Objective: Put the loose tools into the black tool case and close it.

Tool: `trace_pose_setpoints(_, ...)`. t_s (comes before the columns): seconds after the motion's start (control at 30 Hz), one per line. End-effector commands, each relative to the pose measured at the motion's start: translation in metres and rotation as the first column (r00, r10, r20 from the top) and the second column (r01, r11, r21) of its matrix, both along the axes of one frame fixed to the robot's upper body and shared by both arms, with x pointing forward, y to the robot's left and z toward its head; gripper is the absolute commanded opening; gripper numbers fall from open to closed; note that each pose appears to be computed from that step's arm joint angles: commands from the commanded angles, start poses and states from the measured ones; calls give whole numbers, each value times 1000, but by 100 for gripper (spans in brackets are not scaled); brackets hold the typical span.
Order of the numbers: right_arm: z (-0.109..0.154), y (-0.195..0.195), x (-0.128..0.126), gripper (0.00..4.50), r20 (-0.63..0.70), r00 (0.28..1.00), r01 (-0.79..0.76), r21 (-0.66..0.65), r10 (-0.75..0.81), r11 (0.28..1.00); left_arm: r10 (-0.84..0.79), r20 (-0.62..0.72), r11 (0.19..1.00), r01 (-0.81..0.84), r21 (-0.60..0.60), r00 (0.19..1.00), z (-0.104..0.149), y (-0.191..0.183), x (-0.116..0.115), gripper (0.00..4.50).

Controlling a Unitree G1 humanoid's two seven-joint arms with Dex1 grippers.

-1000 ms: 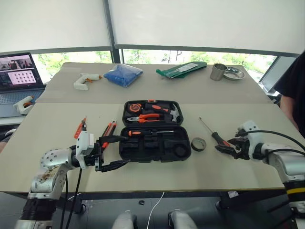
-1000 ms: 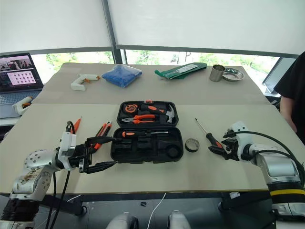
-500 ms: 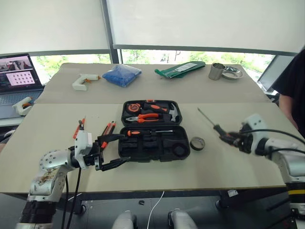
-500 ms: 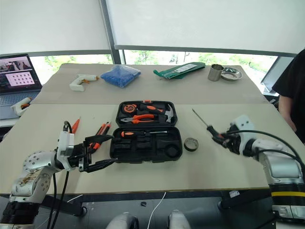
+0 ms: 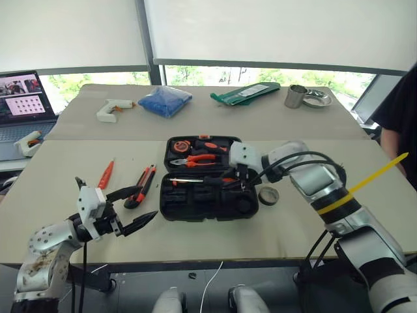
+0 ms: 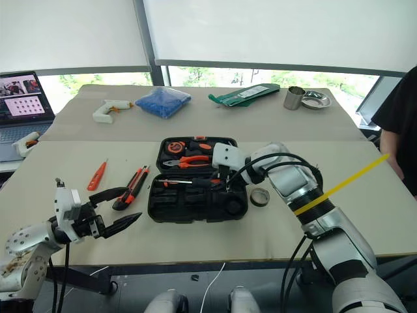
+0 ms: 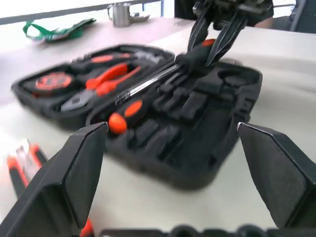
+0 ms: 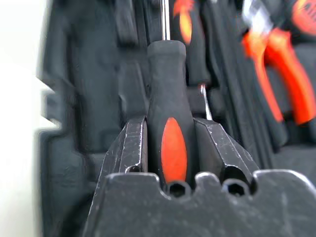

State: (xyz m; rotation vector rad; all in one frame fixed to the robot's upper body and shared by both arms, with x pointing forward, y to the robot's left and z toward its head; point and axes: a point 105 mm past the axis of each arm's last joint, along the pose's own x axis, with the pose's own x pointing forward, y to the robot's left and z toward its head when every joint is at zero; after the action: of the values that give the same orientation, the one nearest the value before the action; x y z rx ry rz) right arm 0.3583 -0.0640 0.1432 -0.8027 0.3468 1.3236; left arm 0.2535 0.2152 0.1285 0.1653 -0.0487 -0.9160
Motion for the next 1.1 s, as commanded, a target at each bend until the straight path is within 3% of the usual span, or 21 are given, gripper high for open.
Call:
trace_pose_setpoints(0.03, 5, -6, 10, 103, 66, 998, 2, -46, 1, 999, -3, 54, 1000, 3, 4, 999, 14, -3, -4, 450)
trace_pose_setpoints(0.37, -2, -31, 18, 103, 53, 999, 8, -154, 0, 988, -18, 50, 1000, 17, 20, 999, 13, -10, -4, 450)
trace_pose_setpoints(0.6, -3, -44, 21, 103, 29, 998, 52, -144, -48, 988, -30, 50, 999, 29, 22, 998, 14, -15, -4, 450)
trace_pose_setpoints(1.07, -15, -23, 25, 103, 64, 998, -18, -151, 28, 988, -30, 53, 999, 29, 24, 998, 14, -17, -2, 450)
trace_pose_setpoints(1.1, -15, -24, 25, 153, 64, 998, -18, -156, 29, 988, -30, 52, 999, 28, 25, 998, 14, -17, -3, 450)
